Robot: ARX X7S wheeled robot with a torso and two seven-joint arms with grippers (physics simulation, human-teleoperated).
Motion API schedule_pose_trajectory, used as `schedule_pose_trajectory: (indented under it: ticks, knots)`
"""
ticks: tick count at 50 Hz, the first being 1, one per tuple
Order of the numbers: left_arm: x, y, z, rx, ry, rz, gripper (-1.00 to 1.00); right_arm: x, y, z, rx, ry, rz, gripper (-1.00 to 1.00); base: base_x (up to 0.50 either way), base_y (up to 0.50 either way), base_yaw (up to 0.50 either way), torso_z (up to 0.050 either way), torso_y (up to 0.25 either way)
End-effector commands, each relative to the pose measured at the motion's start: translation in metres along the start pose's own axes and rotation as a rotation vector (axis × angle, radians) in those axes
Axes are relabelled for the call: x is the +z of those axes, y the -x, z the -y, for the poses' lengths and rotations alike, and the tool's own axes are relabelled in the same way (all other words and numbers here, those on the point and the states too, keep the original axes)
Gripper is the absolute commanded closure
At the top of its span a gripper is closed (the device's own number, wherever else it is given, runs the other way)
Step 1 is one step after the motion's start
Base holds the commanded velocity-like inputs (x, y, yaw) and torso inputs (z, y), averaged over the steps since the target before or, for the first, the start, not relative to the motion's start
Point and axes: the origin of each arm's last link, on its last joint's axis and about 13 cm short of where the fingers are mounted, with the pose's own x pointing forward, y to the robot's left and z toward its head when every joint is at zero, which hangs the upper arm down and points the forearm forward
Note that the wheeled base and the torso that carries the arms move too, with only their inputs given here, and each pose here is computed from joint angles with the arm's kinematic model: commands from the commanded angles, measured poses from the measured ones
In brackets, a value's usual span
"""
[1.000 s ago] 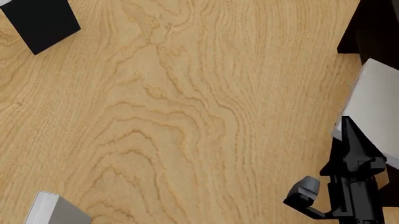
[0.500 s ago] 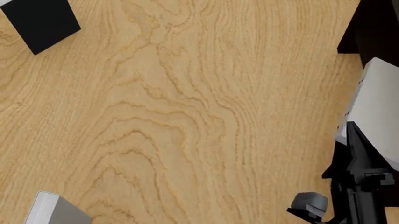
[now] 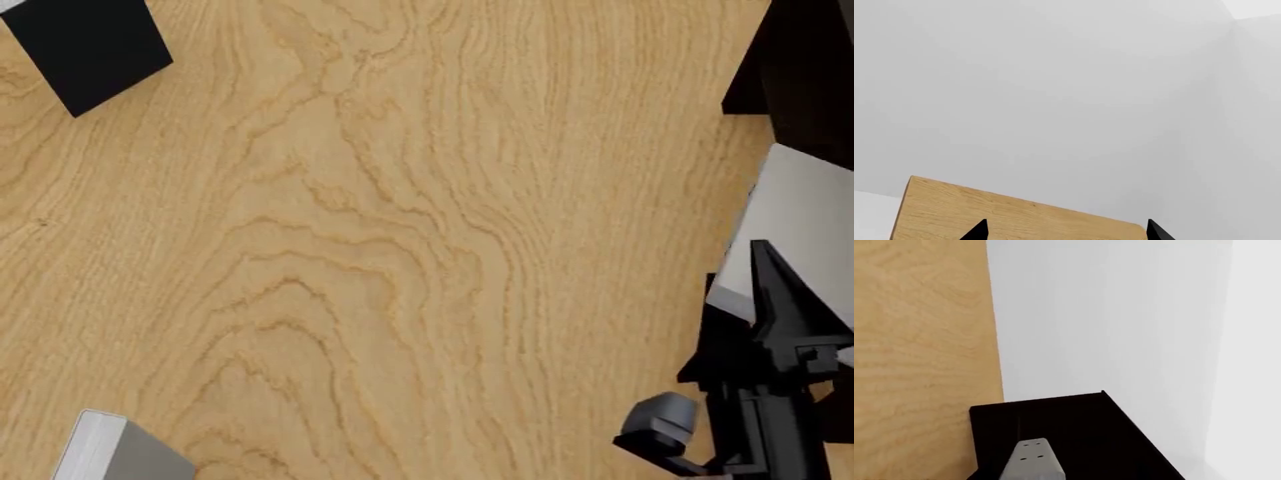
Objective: Pick up the book on the right and place it on the cabinet shelf.
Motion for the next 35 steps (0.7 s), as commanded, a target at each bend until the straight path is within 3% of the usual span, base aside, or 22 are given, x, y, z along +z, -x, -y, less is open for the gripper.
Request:
schedule_pose_trajectory:
  ticks: [1, 22, 35]
  knots:
    - [0.001, 0.000, -0.001, 0.002, 0.003, 0.002, -1.00, 0.028, -0.031, 0.000, 0.182, -0.022, -0.068, -1.00, 0.01, 0.00, 0.02, 0.000, -0.015]
    - [0.001, -0.001, -0.003, 0.012, -0.001, 0.005, -1.00, 0.054, -0.034, -0.006, 0.193, -0.063, 0.073, -1.00, 0.02, 0.00, 0.02, 0.000, -0.017]
    - [0.000, 0.000, -0.003, 0.013, -0.003, 0.001, -1.00, 0.072, -0.036, 0.000, 0.159, -0.096, 0.182, -1.00, 0.02, 0.00, 0.02, 0.000, -0.016]
